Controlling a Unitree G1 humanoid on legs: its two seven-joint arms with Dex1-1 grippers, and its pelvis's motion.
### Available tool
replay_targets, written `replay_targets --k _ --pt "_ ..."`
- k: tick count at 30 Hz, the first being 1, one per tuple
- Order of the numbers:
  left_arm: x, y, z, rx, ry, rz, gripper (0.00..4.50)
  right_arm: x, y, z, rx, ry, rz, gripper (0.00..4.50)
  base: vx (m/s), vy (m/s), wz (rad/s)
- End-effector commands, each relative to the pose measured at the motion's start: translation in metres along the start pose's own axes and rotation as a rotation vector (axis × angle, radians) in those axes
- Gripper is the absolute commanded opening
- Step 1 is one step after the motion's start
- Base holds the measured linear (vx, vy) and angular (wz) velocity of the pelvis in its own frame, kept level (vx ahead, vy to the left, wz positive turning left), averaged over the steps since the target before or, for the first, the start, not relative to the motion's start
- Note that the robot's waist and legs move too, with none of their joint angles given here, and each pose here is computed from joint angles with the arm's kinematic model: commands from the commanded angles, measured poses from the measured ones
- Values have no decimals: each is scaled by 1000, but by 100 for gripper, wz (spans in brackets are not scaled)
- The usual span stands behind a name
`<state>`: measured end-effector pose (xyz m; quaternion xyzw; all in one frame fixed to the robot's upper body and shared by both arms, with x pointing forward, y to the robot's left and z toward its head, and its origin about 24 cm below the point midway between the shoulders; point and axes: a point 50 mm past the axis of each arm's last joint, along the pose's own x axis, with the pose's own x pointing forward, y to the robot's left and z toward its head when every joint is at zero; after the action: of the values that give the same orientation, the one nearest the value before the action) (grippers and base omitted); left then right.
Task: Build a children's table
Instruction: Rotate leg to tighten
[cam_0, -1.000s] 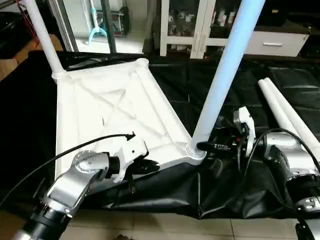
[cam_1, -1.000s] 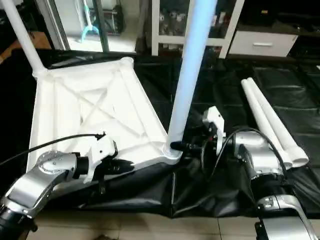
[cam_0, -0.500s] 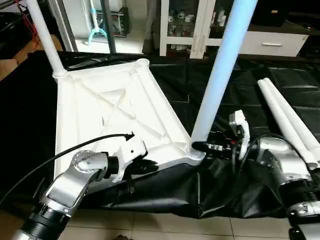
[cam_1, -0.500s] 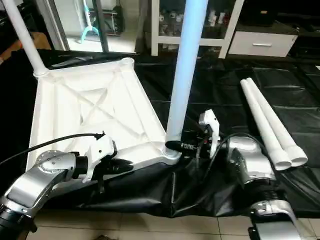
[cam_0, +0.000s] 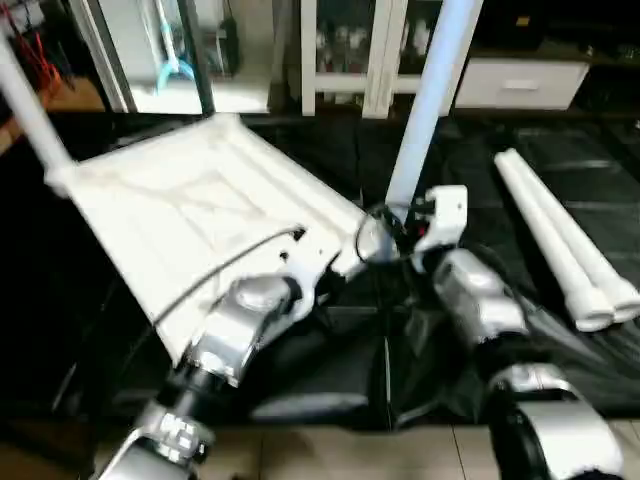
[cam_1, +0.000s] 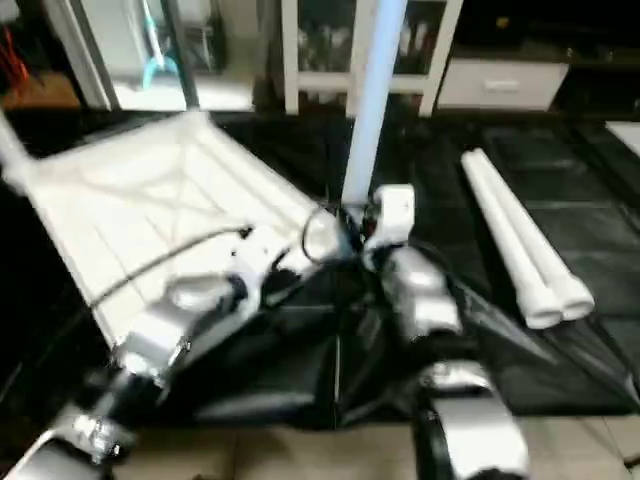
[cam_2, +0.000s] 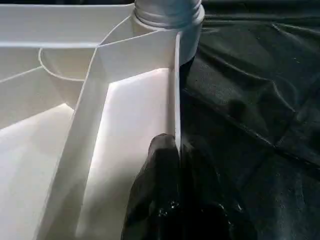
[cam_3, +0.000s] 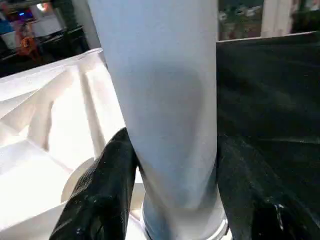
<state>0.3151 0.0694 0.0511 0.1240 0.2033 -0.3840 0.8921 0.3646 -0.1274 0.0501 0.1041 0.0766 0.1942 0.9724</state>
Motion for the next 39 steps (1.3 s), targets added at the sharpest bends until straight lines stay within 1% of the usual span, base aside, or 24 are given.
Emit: replay_targets --k 1,2,3,4,5,6,7,8,9,10,11,13,15,16,20,24,30,32,35,36,37,39 --pt "0 -6 7 62 -46 -51 0 -4 30 -42 13 182 236 195 0 0 0" --pt "0 -6 7 62 -46 -51 0 -4 30 -42 13 182 236 230 0 0 0" --pt "-13 0 -3 92 -35 -101 0 -12 24 -31 -114 177 396 230 0 0 0" --pt "-18 1 -7 98 -36 -126 0 -14 16 -25 -131 168 393 265 0 0 0" --pt "-22 2 -9 101 -36 -140 0 -16 10 -22 -140 163 387 268 0 0 0" --pt "-22 2 -9 101 -36 -140 0 -16 10 -22 -140 163 387 271 0 0 0" --pt "-31 3 -13 113 -46 -200 0 -21 -1 -11 -148 131 413 275 0 0 0" --pt "-37 2 -15 118 -51 -235 0 -24 -6 -5 -153 113 436 284 0 0 0" --pt "-44 1 -18 121 -58 -279 0 -30 -12 2 -169 104 482 310 0 0 0" --pt "-51 0 -20 113 -63 -324 0 -37 -18 8 -204 112 537 310 0 0 0" --pt "-54 0 -21 110 -63 -339 0 -40 -20 10 -218 125 561 310 0 0 0" --pt "-64 -1 -20 115 -92 -383 0 -53 -26 16 -231 174 668 316 0 0 0" --pt "-71 -1 -19 91 -110 -394 0 -66 -30 21 -239 214 768 316 0 0 0" --pt "-72 0 -20 94 -101 -392 0 -67 -30 23 -230 213 779 316 0 0 0" --pt "-71 2 -23 105 -80 -381 0 -70 -31 24 -214 210 803 316 0 0 0" --pt "-70 2 -22 108 -81 -381 0 -73 -27 20 -170 218 846 316 0 0 0" --pt "-71 1 -22 108 -78 -386 0 -71 -23 18 -146 221 856 316 0 0 0" --pt "-71 1 -22 109 -77 -384 0 -68 -23 17 -139 211 830 288 0 0 0" --pt "-71 2 -21 110 -77 -381 0 -63 -24 15 -151 206 780 271 0 0 0" --pt "-71 1 -21 110 -77 -382 0 -60 -20 9 -157 216 773 271 0 0 0" --pt "-71 1 -21 110 -77 -382 0 -60 -20 9 -157 216 773 245 0 0 0" --pt "-71 1 -22 110 -76 -383 0 -57 -13 4 -146 206 786 238 0 0 0"
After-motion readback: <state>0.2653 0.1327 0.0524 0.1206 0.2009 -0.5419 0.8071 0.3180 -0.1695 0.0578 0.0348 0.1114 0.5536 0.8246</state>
